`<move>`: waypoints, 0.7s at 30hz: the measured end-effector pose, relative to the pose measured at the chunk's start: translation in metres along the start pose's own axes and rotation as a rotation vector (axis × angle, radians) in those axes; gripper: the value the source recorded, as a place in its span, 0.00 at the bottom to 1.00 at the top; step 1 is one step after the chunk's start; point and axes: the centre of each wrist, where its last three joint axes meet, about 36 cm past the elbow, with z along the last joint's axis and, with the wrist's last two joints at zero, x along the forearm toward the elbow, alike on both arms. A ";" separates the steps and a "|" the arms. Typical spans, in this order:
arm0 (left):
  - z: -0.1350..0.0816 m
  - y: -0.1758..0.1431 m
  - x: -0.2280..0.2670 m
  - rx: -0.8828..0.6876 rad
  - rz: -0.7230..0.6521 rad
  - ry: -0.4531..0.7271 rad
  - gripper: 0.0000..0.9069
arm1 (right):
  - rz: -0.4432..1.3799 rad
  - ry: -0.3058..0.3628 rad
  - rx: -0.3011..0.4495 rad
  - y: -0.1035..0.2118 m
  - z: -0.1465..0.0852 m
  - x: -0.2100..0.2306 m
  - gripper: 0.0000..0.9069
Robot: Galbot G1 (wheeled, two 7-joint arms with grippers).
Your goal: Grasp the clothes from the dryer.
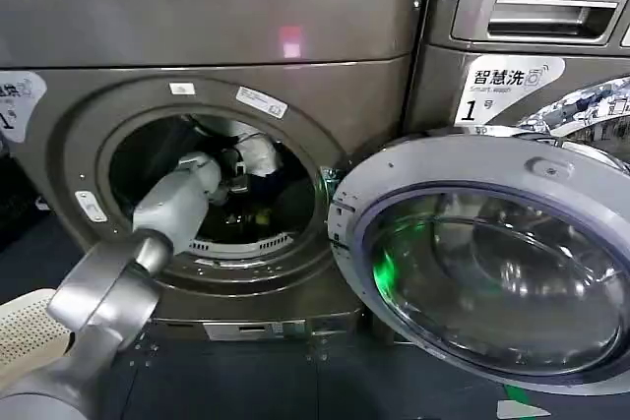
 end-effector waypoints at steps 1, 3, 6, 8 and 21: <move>0.000 -0.001 -0.001 0.014 -0.010 -0.014 0.00 | 0.001 0.001 0.001 0.000 0.000 0.000 1.00; 0.003 -0.001 0.000 0.056 -0.042 -0.050 0.00 | 0.001 0.004 0.001 0.000 0.001 0.000 1.00; 0.007 -0.003 0.002 0.136 -0.104 -0.127 0.00 | -0.002 0.003 -0.002 0.002 0.002 0.000 1.00; 0.008 -0.006 0.002 0.206 -0.157 -0.189 0.00 | -0.006 0.003 -0.003 0.004 0.003 0.000 1.00; 0.004 -0.063 -0.009 0.670 -0.589 -0.636 0.00 | -0.031 -0.003 0.000 0.015 0.007 -0.001 1.00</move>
